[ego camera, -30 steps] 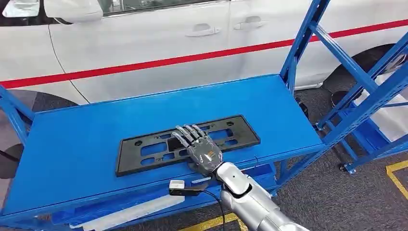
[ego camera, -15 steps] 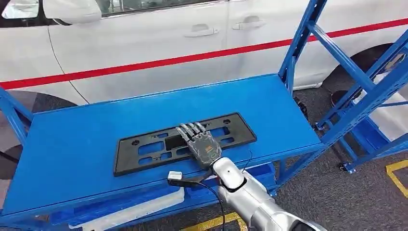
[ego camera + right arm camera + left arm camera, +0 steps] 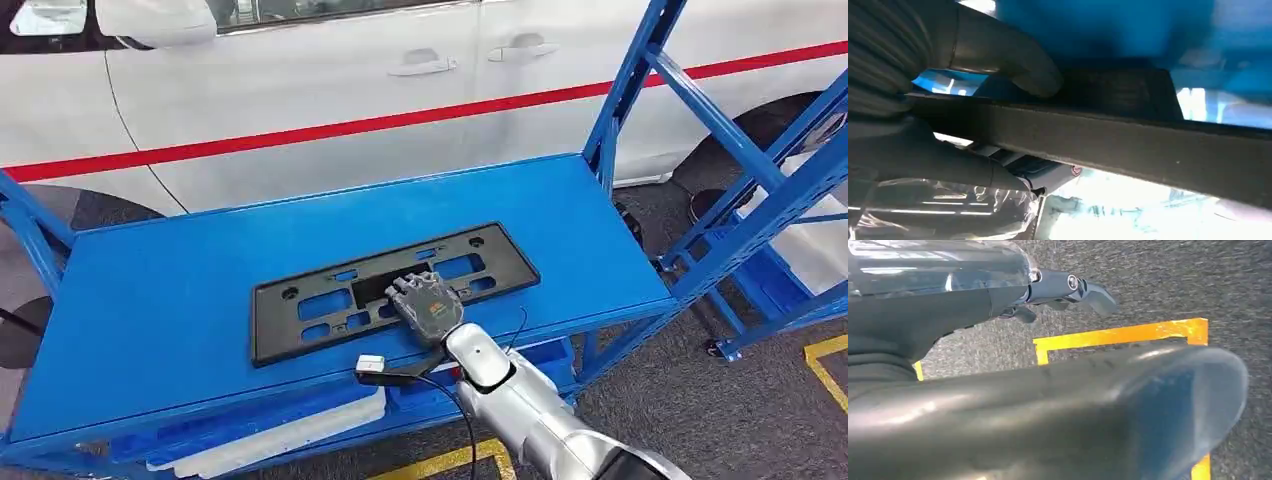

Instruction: Take the parts from the cabinet and place them on the table.

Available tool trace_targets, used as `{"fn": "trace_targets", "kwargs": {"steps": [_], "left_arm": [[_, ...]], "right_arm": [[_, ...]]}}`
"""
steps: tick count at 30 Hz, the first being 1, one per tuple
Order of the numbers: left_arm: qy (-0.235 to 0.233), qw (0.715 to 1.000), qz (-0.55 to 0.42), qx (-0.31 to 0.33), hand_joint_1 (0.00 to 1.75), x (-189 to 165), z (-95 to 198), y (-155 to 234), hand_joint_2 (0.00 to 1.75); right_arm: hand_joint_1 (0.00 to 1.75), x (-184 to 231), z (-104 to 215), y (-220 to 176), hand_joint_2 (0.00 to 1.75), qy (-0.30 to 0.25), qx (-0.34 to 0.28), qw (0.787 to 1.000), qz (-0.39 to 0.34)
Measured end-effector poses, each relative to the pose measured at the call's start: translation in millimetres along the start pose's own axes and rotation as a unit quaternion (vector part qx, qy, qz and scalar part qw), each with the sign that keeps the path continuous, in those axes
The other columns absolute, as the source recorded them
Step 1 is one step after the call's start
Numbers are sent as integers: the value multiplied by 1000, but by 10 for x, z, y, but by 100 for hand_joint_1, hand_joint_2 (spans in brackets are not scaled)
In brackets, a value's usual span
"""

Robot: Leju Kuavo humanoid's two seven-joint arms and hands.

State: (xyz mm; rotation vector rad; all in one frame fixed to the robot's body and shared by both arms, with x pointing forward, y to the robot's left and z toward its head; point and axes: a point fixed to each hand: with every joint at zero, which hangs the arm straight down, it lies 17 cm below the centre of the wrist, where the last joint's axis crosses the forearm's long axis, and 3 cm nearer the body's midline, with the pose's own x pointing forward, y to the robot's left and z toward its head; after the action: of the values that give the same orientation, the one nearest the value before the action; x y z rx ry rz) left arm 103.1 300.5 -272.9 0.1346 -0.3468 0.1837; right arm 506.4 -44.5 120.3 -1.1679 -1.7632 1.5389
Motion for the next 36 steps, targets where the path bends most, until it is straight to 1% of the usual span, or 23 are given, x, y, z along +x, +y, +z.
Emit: {"fn": "trace_targets", "kwargs": {"steps": [2,6,7,11,13,15,17,19,20,21,23,25,26,27,28,29,30,32,34,36], "left_arm": [[-10,1000,0,0,0,36,0,-1,0],[-30,1000,-1,2,0,106,0,23,0],[-32,999,-1,2,0,104,2,26,0],[-36,999,0,8,0,117,-3,74,0],[-37,999,2,9,0,135,-7,79,0],[-41,999,10,8,0,152,-6,75,0],[-44,999,16,-2,0,163,2,42,0],[-45,999,21,-14,0,176,9,-5,0],[-45,999,22,-18,0,185,11,-21,0],[-46,998,24,-22,0,189,13,-32,0],[-44,998,25,-25,0,171,18,-37,0],[-44,998,26,-24,0,166,18,-30,0],[-44,998,26,-25,0,174,17,-33,0],[-45,998,26,-26,0,190,15,-38,0],[-46,998,26,-27,0,197,15,-43,0],[-47,998,26,-28,0,217,13,-50,0],[-47,998,26,-28,0,217,13,-50,0],[-48,998,29,-28,0,194,19,-41,0],[-59,997,37,-24,0,240,18,-16,0],[-63,997,46,-22,0,267,17,-6,0]], "right_arm": [[169,-23,-23,-24,175,0,-3,1000,1],[168,-32,-39,-37,175,-1,-4,1000,1],[171,-28,-30,-25,175,-2,-3,1000,1],[171,-42,-30,-49,175,0,-11,1000,-7],[171,-67,-55,-138,175,2,-28,999,-26],[171,-59,-85,-297,175,-4,-55,996,-71],[171,-43,-109,-556,175,-14,-97,983,-156],[171,-118,-112,-944,175,-24,-154,956,-249],[171,-157,-104,-1100,175,-29,-176,943,-280],[171,-206,-68,-1270,175,-35,-201,926,-319],[171,-290,55,-1529,175,-46,-239,899,-365],[171,-346,123,-1718,175,-53,-263,889,-371],[171,-356,163,-1834,175,-64,-278,878,-386],[171,-359,224,-1968,175,-82,-296,858,-412],[171,-369,305,-2124,175,-102,-317,833,-443],[171,-431,380,-2318,175,-112,-334,800,-486],[171,-472,479,-2574,175,-131,-354,763,-525],[171,-443,707,-3125,175,-201,-375,697,-577],[171,-260,975,-3537,175,-289,-359,627,-628],[171,-33,1218,-3758,175,-372,-313,560,-672]]}}
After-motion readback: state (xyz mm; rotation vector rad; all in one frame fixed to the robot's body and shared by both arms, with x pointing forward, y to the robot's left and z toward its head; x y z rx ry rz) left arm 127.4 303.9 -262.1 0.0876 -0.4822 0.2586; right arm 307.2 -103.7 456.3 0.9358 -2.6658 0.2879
